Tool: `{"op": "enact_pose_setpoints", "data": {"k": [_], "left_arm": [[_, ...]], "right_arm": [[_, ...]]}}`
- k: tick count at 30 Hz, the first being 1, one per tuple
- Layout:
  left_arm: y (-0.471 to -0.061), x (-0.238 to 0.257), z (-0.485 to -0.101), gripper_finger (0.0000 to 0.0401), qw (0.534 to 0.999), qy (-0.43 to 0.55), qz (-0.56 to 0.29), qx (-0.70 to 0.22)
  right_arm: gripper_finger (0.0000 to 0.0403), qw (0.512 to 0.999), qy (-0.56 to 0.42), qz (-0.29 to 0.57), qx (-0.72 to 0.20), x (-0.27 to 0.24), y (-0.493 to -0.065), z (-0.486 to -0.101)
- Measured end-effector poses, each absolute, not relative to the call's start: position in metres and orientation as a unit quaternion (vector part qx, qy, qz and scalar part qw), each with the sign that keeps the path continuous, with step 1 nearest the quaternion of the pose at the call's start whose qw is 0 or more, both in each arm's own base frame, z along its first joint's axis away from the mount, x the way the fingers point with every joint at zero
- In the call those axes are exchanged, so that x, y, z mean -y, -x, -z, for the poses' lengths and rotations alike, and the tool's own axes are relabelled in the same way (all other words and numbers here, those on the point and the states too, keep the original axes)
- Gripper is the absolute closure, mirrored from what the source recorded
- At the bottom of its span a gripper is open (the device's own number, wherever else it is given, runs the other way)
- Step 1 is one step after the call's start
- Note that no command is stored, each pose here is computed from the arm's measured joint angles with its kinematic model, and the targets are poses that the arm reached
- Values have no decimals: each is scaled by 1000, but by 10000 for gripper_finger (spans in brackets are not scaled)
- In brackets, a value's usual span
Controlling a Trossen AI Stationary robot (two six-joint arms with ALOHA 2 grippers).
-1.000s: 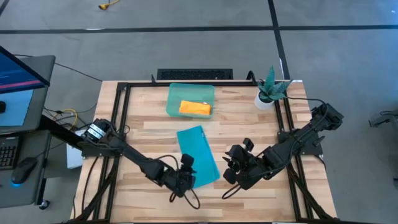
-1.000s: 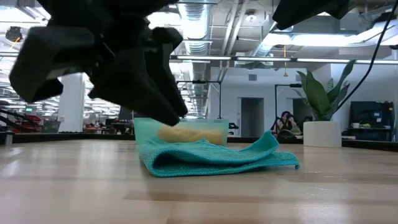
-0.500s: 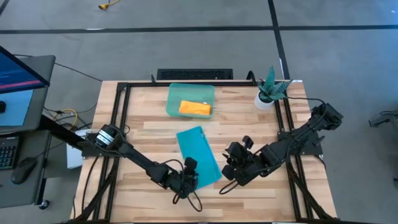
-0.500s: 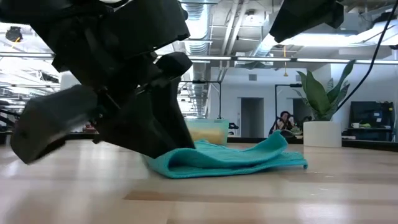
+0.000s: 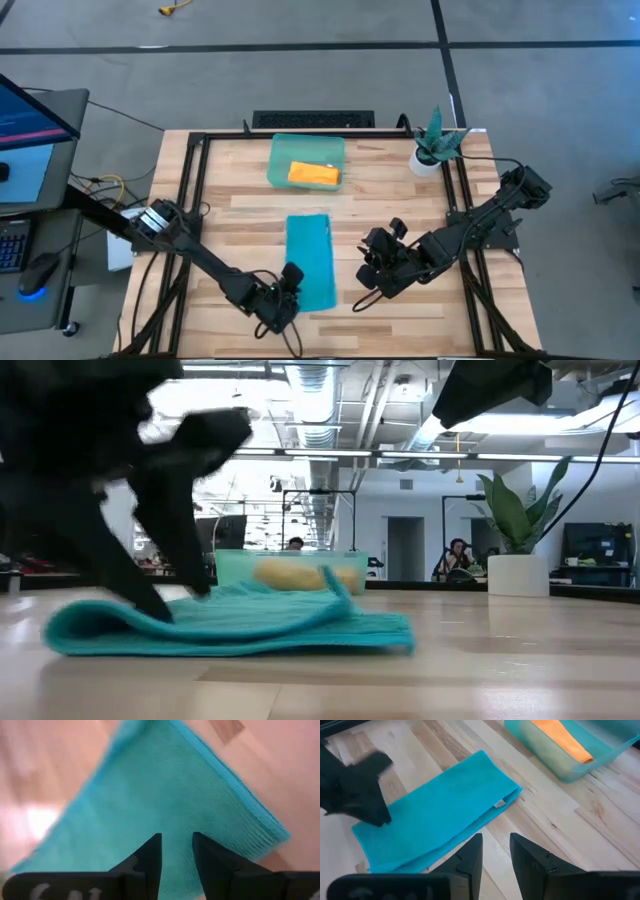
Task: Roll microfiber towels into tight, uniform cylinder then place into a basket
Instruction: Roll the blue microfiber towel
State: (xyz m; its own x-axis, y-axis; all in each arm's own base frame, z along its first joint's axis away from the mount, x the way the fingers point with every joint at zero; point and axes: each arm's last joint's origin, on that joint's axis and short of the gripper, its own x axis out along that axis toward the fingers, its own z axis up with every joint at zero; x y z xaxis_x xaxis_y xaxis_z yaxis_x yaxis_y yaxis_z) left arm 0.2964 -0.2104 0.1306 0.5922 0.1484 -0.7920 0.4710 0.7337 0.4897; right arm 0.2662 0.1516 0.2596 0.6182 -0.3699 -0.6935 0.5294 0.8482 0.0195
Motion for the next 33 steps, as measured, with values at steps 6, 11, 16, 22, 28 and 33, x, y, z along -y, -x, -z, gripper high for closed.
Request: {"op": "enact_pose_setpoints", "data": {"k": [6, 11, 16, 22, 28, 33], "left_arm": [[-284, 218, -170, 298, 859, -334, 59, -384], [-265, 232, -189, 298, 870, -352, 37, -344], [-244, 252, -199, 298, 862, -411, 0, -297], [-233, 280, -224, 298, 887, -384, 20, -255], [-215, 291, -225, 298, 905, -336, 27, -259], [-205, 287, -211, 298, 912, -288, 18, -291]], "right_arm": [[281, 897, -95, 240, -358, -152, -267, -261], [281, 913, -70, 205, -344, -158, -272, -264], [281, 945, -12, 125, -301, -178, -277, -273], [281, 965, 87, 37, -244, -207, -280, -278], [281, 962, 182, -15, -202, -231, -284, -273], [281, 959, 212, -33, -187, -241, -287, -274]]}}
